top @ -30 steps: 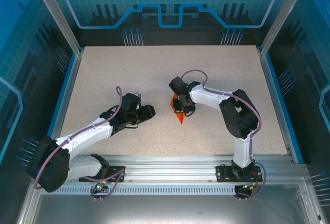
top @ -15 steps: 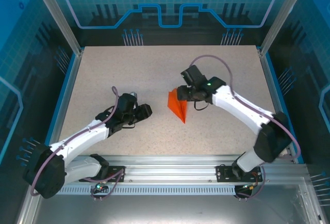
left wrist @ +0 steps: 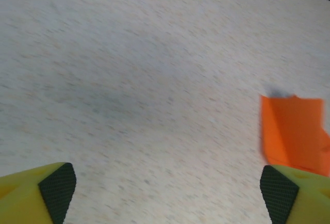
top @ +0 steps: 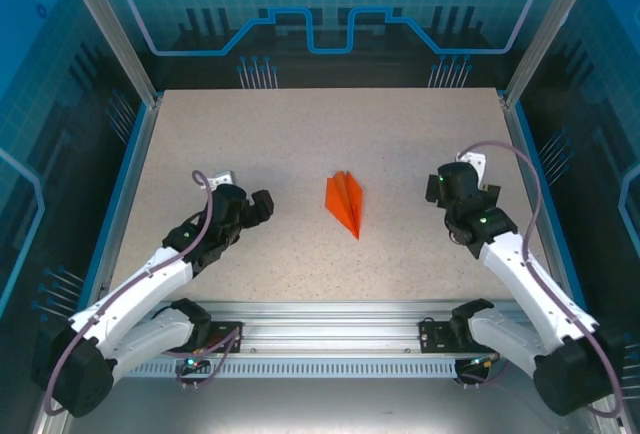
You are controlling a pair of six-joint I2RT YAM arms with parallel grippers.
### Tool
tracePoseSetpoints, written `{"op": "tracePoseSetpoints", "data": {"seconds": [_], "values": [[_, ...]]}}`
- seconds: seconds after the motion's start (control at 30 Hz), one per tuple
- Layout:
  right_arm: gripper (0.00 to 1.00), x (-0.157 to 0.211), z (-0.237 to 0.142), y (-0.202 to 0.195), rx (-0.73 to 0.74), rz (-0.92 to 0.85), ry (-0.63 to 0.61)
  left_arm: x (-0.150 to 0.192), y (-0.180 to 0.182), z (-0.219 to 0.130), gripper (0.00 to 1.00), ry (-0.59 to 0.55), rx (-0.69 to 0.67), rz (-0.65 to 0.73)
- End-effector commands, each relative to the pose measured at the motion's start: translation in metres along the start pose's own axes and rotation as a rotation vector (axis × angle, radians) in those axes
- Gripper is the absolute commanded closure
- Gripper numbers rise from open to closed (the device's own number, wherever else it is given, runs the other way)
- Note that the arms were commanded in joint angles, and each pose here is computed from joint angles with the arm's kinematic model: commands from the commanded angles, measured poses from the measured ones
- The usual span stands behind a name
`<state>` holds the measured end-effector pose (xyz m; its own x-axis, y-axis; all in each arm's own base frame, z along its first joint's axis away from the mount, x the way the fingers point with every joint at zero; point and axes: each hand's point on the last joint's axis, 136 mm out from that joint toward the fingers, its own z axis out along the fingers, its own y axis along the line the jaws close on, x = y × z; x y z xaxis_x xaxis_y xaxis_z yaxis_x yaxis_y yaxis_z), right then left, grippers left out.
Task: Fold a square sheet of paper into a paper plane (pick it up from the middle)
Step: Reset both arms
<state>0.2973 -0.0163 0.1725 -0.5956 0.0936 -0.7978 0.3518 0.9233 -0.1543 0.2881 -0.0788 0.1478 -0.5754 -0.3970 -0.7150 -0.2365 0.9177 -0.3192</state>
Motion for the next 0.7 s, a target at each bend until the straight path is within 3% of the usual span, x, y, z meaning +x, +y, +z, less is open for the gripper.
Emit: {"op": "tracePoseSetpoints", "data": {"seconds": [0.0,0.1,0.43,0.67], "values": [[0.01,0.015,0.036,0.007,-0.063,-0.067,-0.01,-0.024,0.041,0.001,0.02,-0.086,-0.224,0.093],[0.01,0.031,0.061,0.008,-0.068,-0.062,0.022,-0.038,0.059,0.004,0.02,-0.132,-0.311,0.108],[0.01,-0.007,0.086,0.064,-0.308,-0.106,-0.283,-0.058,0.071,0.022,0.02,-0.195,-0.31,0.176],[0.01,0.008,0.102,0.083,-0.384,-0.146,-0.289,-0.06,0.08,0.035,0.01,-0.204,-0.292,0.159]]}}
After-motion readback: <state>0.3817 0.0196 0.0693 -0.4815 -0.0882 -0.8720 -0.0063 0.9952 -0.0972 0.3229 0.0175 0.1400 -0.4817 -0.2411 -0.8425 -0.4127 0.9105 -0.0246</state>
